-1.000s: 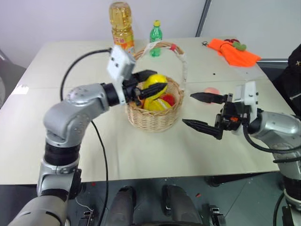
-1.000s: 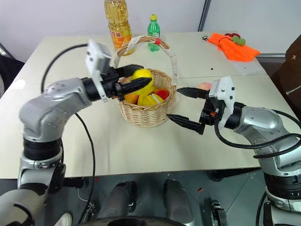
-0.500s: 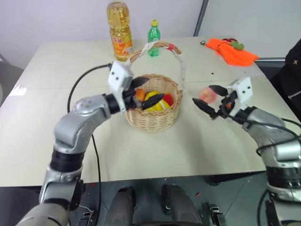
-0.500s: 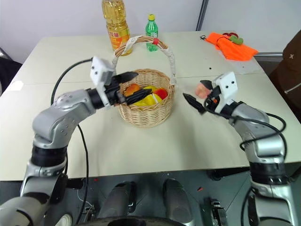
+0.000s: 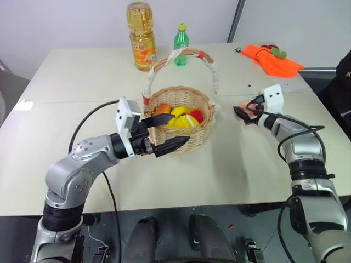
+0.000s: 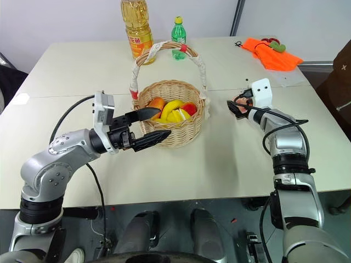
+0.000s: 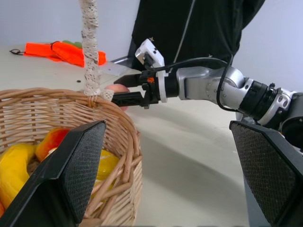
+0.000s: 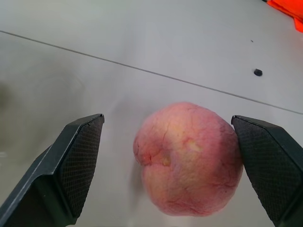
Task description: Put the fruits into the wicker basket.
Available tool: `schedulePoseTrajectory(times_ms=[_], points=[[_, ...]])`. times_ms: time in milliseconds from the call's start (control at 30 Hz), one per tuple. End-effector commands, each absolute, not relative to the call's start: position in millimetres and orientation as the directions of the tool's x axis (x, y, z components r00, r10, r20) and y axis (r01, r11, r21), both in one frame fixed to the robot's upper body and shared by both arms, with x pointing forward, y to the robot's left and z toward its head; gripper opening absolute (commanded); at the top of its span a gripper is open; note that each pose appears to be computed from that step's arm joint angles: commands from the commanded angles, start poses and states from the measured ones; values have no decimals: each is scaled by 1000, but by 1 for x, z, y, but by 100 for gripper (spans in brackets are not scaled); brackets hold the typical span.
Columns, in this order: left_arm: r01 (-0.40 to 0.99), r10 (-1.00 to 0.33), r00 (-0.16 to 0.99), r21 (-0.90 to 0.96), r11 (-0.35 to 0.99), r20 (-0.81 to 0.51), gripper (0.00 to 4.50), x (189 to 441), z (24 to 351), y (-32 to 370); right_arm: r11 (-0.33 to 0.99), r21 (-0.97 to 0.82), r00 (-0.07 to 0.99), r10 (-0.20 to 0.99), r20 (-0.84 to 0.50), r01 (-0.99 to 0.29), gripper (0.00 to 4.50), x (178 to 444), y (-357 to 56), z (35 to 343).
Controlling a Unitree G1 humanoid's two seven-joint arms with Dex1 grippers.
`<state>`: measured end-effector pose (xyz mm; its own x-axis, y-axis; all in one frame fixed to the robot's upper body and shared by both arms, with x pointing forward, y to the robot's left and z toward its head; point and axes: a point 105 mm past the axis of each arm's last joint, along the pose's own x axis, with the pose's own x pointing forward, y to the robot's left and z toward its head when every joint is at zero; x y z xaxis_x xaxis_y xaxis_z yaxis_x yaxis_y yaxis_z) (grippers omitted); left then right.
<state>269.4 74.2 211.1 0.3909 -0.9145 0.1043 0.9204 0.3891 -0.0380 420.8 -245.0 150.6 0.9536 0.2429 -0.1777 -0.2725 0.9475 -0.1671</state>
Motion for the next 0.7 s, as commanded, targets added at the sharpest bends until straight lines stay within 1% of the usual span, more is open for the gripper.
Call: schedulePoseTrajectory(times_ms=[33,167,467,533,633,700], points=[[930,-923,364,8,368,124,450,263,220,70,946,-181,954,236,-184,-269,371,421,-247,148],[928,-921,369,4,373,126,450,264,221,72,931,-253,959,226,-169,-264,175,419,-247,149],[916,-911,395,17,400,120,450,271,222,81,888,-382,964,263,-30,-254,175,406,-248,180],[910,-905,408,24,414,120,450,272,223,85,866,-421,953,303,11,-271,175,397,-247,193],[891,-887,448,30,453,110,450,275,223,97,835,-432,907,413,82,-341,175,371,-240,222],[879,-877,471,30,475,100,450,277,221,106,808,-438,873,477,97,-393,175,355,-234,233]])
